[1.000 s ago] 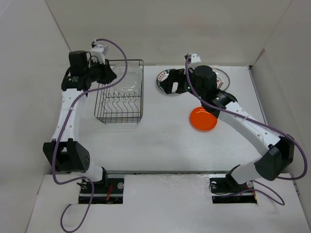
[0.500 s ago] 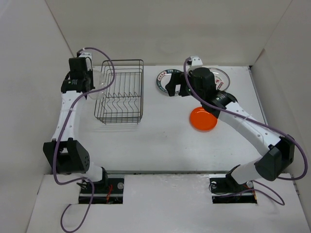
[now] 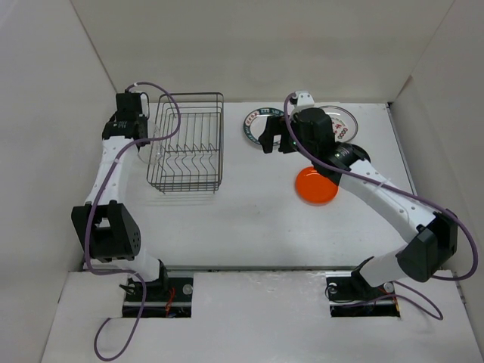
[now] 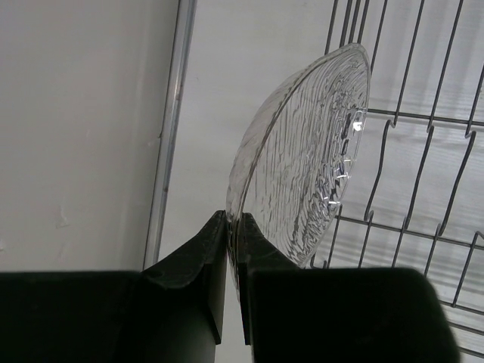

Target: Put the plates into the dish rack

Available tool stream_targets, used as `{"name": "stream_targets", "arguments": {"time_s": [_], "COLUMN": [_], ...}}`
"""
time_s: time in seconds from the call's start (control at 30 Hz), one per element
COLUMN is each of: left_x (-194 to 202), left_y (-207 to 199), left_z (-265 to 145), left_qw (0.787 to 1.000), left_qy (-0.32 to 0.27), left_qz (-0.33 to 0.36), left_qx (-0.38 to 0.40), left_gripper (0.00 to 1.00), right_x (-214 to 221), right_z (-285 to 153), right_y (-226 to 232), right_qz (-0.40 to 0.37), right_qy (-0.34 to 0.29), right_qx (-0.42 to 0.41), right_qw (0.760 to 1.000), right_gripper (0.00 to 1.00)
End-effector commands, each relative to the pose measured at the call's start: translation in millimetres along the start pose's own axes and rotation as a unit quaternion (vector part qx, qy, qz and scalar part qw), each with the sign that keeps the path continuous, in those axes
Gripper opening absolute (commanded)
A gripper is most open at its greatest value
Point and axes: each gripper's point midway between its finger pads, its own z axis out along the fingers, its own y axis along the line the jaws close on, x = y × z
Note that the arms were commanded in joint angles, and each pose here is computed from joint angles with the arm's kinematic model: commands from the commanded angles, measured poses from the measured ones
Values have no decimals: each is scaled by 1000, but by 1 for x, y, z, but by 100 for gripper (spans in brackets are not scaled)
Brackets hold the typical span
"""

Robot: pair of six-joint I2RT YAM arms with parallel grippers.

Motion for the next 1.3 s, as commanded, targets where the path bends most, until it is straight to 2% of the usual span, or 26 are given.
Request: {"name": "stream_targets", "arguments": {"time_s": [0.0, 0.3, 0.47, 0.83, 0.9, 0.97, 1.07, 1.27], "left_x": [-3, 0, 7, 8, 13, 13, 17, 13], "left_y": [0, -3, -19, -17, -21, -24, -25, -26], "left_z": [-2, 2, 5, 6, 10, 9, 11, 9], "left_qw": [1000, 999, 999, 1000, 999, 1000, 999, 999], "left_qy": [-4, 6, 15, 15, 23, 22, 27, 22], "left_qz": [-14, -32, -29, -25, -23, -20, -18, -31], "left_qx": [1, 2, 13, -2, 5, 8, 8, 2], "left_gripper": [0, 0, 0, 0, 6, 6, 0, 0], "right_x": [-10, -6, -6, -2, -1, -3, -3, 0], "right_z": [-4, -4, -4, -3, -3, -3, -3, 0], "right_y": [4, 3, 3, 1, 2, 3, 3, 2], "right_qz": [-2, -3, -3, -8, -8, -7, -7, -8], "right_qy": [-18, -14, -14, -10, -8, -13, -13, -8], "right_qx": [-3, -1, -1, 0, -4, -5, -5, -4], "right_qw": [1000, 1000, 1000, 1000, 1000, 1000, 1000, 1000], "right_gripper": [100, 100, 100, 100, 100, 100, 100, 100]}}
